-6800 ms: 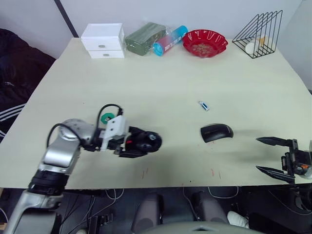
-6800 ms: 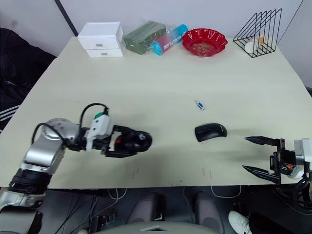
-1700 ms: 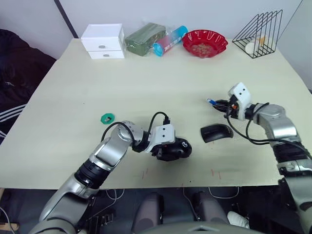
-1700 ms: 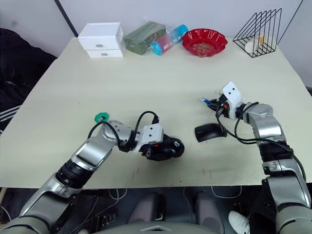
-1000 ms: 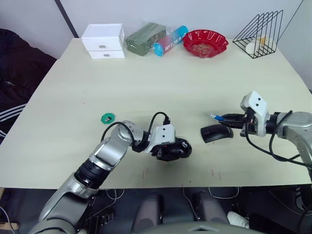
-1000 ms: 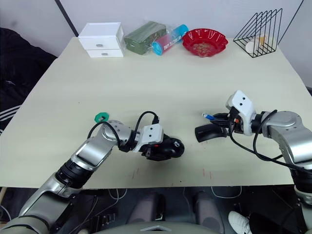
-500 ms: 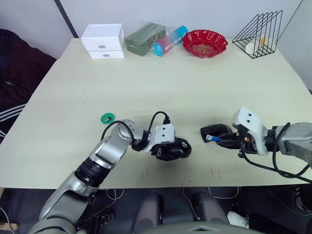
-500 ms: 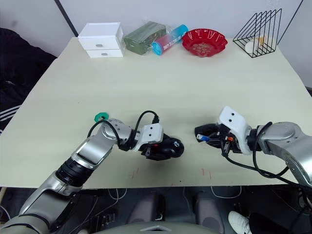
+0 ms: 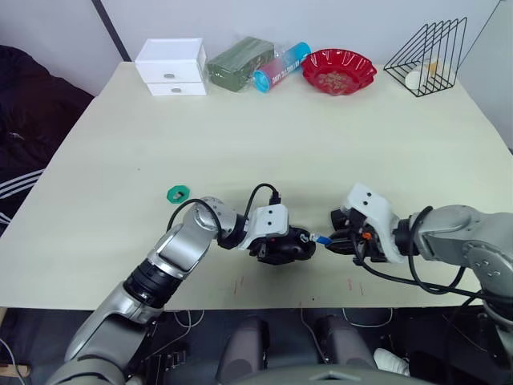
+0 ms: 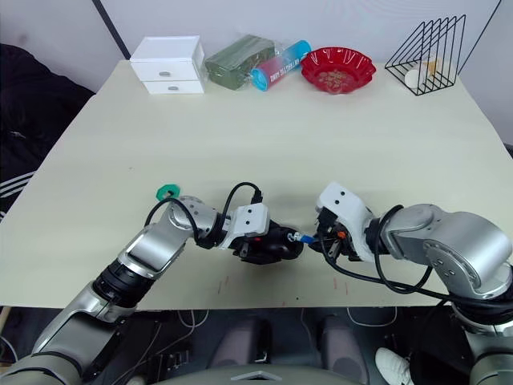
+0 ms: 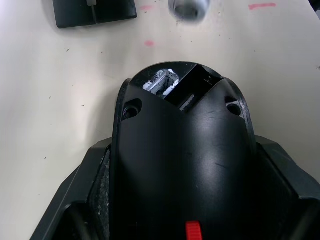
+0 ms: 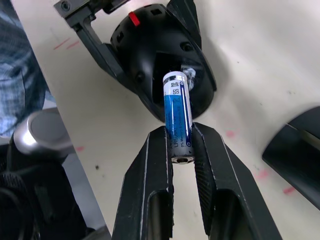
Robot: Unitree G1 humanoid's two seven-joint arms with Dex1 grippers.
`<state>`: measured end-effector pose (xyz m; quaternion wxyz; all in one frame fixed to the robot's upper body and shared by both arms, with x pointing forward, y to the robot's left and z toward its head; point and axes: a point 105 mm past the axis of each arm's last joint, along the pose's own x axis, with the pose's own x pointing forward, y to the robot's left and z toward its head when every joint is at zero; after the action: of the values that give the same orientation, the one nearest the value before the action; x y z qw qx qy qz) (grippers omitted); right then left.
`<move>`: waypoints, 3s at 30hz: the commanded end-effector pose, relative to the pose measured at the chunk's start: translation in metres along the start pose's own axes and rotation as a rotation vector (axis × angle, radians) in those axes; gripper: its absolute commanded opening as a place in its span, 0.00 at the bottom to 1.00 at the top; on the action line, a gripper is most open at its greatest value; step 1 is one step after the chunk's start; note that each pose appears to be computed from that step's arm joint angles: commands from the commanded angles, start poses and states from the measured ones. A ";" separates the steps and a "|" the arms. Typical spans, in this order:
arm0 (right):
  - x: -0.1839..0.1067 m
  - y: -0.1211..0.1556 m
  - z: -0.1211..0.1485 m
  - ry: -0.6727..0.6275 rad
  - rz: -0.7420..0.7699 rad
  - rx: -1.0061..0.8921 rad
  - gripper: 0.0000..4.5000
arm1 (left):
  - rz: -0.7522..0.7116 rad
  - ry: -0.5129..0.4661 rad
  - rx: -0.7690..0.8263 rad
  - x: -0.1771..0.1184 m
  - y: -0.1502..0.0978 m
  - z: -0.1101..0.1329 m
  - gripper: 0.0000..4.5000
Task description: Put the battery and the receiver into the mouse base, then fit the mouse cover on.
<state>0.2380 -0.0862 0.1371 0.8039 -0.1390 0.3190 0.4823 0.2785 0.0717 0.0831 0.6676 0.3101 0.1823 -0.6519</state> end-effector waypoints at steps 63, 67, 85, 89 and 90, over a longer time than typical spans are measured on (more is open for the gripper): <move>0.016 0.014 0.013 0.074 -0.042 0.197 0.54 | -0.045 0.055 -0.057 0.011 -0.014 -0.016 0.66; 0.005 0.006 0.004 0.083 -0.055 0.089 0.54 | -0.048 0.055 -0.056 0.012 -0.014 -0.016 0.66; -0.009 0.013 0.004 -0.472 0.107 -0.172 0.00 | -0.053 0.055 -0.055 0.011 -0.016 -0.016 0.66; -0.002 0.014 -0.006 -0.498 0.135 -0.222 0.00 | -0.052 0.053 -0.054 0.011 -0.016 -0.015 0.66; 0.001 0.016 -0.007 -0.518 0.148 -0.225 0.00 | -0.052 0.053 -0.053 0.011 -0.015 -0.015 0.66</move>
<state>0.2251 -0.0860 0.1272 0.8100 -0.0684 0.0904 0.5753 0.2750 0.0683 0.0838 0.6675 0.3120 0.1791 -0.6520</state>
